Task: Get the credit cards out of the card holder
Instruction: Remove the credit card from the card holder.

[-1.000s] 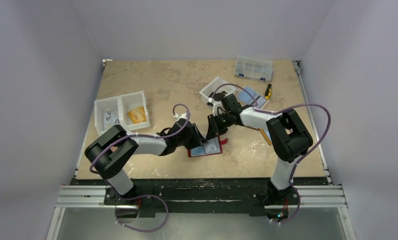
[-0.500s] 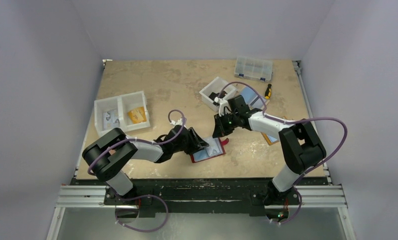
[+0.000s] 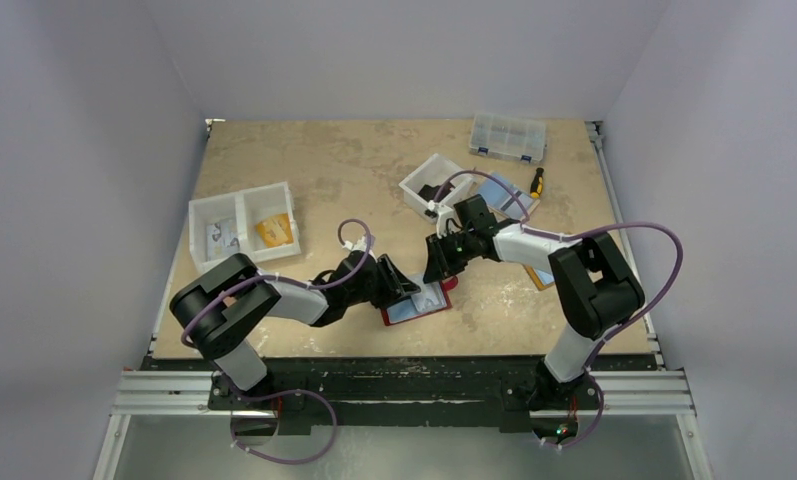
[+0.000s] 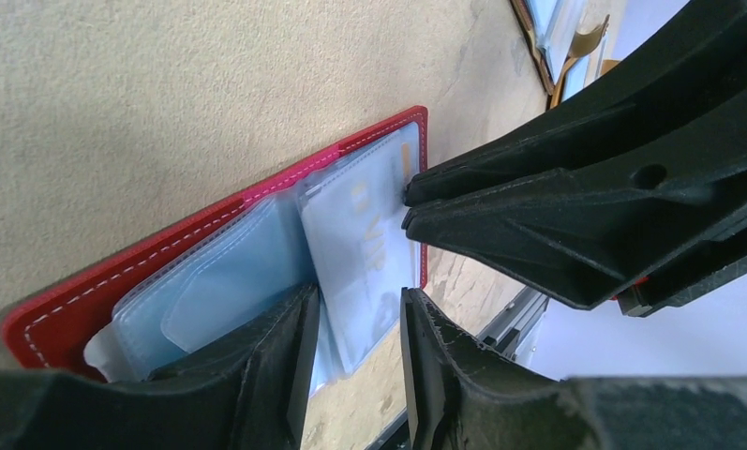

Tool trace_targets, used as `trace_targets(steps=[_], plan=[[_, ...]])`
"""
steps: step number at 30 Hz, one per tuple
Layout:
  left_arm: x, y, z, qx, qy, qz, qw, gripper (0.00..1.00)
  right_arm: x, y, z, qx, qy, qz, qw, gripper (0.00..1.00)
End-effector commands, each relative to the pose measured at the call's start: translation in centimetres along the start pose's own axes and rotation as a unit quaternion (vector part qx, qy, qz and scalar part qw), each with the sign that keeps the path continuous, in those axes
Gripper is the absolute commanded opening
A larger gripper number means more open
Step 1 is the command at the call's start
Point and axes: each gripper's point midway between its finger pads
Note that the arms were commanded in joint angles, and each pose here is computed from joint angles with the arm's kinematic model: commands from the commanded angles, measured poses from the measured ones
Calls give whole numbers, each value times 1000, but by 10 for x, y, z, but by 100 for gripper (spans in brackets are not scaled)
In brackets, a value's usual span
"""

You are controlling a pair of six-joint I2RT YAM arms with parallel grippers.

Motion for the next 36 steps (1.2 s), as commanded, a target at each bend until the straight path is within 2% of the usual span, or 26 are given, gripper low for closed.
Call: trace_targets(steps=[1,4,9,14,20,23,28,32,36], plan=[[10,18,5,-26,18,-3,999,43,6,-13,7,26,14,6,1000,28],[12,20,5,-24,21,-10,999,43,11,-14,11,21,23,14,999,26],[10,27,-1,-13,10,-54,998,43,22,-22,20,28,51,31,998,11],[0,26,-12,21,-18,-101,995,41,28,-16,20,16,61,35,997,6],[-5,19,-9,43,-26,-110,993,34,32,21,20,-65,71,-2,995,3],[-4,22,-9,38,-26,-108,993,34,22,34,12,-94,57,-27,994,4],[-3,27,-10,30,-26,-103,994,34,7,40,-11,-108,13,-78,991,13],[-1,35,-10,18,-24,-100,995,34,-3,36,-19,-91,-15,-88,992,18],[0,37,-11,12,-25,-101,994,34,0,22,-13,-57,-6,-70,996,20]])
Point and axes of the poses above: each gripper's point midway between its finger pads, its own z axis out along the fingers, its own y axis along the line the jaws close on, x = y × z, and after that the axes turned 1 degree about -z, right-handed
